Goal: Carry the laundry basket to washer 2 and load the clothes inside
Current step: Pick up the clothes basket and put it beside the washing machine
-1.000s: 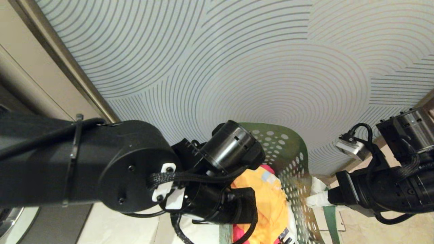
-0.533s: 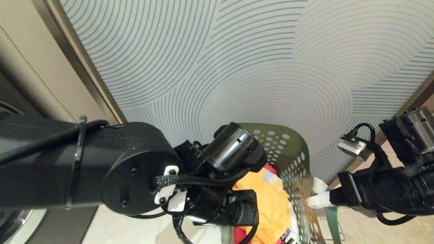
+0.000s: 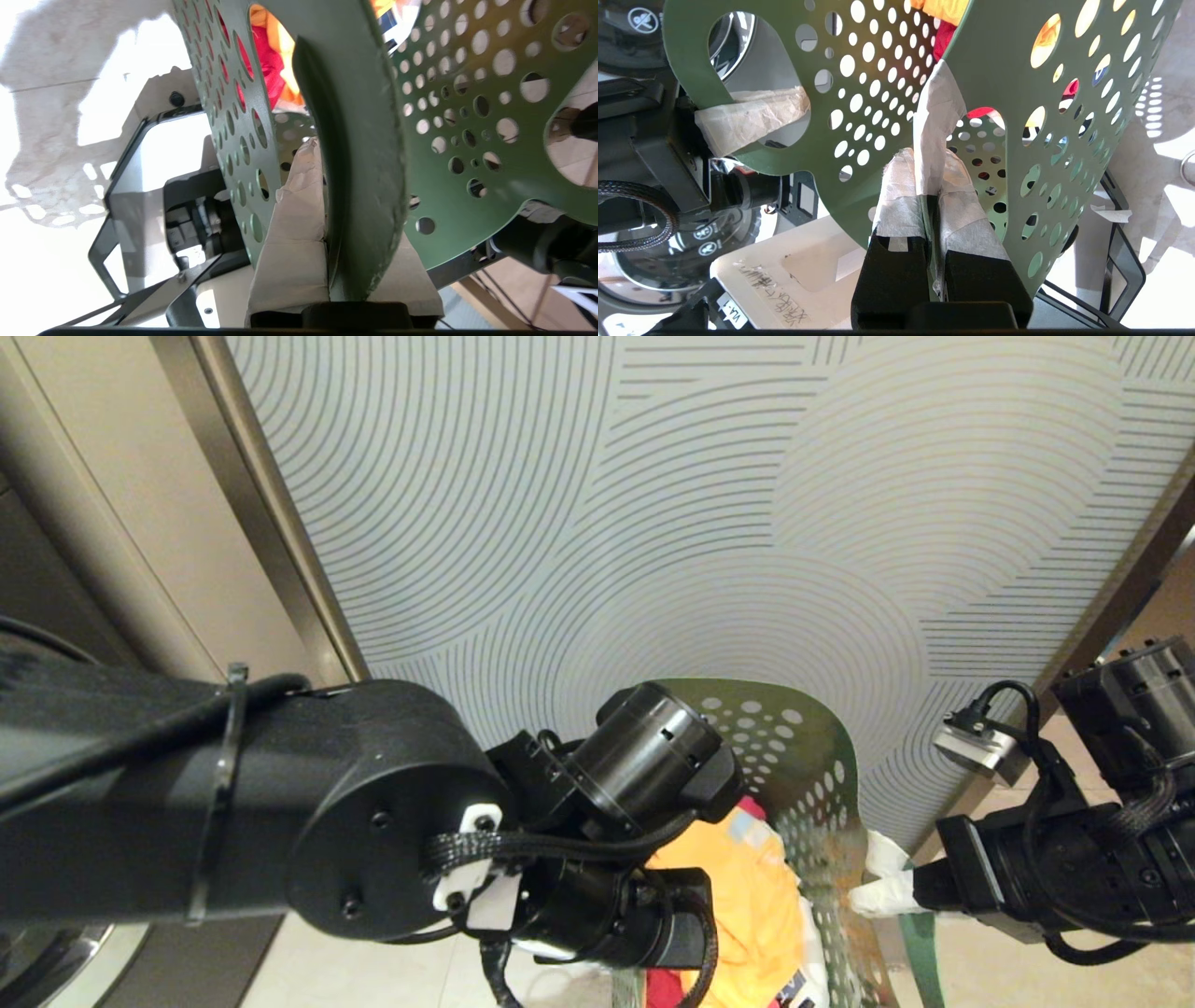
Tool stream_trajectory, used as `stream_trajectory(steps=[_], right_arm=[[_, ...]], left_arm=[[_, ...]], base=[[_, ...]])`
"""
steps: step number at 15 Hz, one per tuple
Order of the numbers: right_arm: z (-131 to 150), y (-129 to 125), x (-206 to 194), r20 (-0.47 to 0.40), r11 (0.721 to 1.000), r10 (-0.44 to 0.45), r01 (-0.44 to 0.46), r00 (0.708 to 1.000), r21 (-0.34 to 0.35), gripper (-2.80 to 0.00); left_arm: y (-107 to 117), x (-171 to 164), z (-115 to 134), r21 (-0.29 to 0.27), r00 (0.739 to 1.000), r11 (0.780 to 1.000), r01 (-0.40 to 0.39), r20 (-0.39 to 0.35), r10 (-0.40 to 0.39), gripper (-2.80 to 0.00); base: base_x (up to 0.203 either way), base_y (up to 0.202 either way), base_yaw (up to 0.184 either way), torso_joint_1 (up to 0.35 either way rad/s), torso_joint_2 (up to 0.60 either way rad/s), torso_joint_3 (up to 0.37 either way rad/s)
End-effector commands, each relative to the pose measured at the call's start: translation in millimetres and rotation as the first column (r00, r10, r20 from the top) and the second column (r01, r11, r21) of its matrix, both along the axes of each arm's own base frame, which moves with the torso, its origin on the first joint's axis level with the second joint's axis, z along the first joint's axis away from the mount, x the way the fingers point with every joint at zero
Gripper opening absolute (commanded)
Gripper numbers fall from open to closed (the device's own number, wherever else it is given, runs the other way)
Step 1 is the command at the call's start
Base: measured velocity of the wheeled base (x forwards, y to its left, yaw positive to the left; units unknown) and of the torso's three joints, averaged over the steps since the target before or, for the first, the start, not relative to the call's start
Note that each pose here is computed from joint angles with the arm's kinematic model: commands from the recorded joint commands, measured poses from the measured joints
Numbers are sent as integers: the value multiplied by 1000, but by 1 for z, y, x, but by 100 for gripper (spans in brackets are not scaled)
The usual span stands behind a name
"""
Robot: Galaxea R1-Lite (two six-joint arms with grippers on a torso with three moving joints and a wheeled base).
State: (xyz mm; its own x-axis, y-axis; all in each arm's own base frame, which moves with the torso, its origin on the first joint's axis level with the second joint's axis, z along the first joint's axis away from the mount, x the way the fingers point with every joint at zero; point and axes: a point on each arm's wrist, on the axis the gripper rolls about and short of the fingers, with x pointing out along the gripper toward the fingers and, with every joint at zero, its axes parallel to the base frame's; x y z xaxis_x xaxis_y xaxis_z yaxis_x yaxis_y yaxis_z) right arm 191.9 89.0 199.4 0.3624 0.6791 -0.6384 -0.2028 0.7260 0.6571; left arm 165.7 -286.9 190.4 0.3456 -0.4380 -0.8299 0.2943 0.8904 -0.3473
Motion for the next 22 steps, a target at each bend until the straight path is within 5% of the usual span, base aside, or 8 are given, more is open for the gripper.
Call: stream_trajectory(steps=[1,22], right_arm=[[-1,0,0,-6,1000,2,-2,1000,1,-280],[-13,-5,-11,-32,1000,-3,2,999,-27,-280]], left_arm=[[0,0,-2,14,1000,1000,-4,-10,4,-280],[0,-3,-4,24,1000,1000,4,-16,-3,-280]], base=[[0,0,0,3,2,207],[0,-1,21,2,0,36]])
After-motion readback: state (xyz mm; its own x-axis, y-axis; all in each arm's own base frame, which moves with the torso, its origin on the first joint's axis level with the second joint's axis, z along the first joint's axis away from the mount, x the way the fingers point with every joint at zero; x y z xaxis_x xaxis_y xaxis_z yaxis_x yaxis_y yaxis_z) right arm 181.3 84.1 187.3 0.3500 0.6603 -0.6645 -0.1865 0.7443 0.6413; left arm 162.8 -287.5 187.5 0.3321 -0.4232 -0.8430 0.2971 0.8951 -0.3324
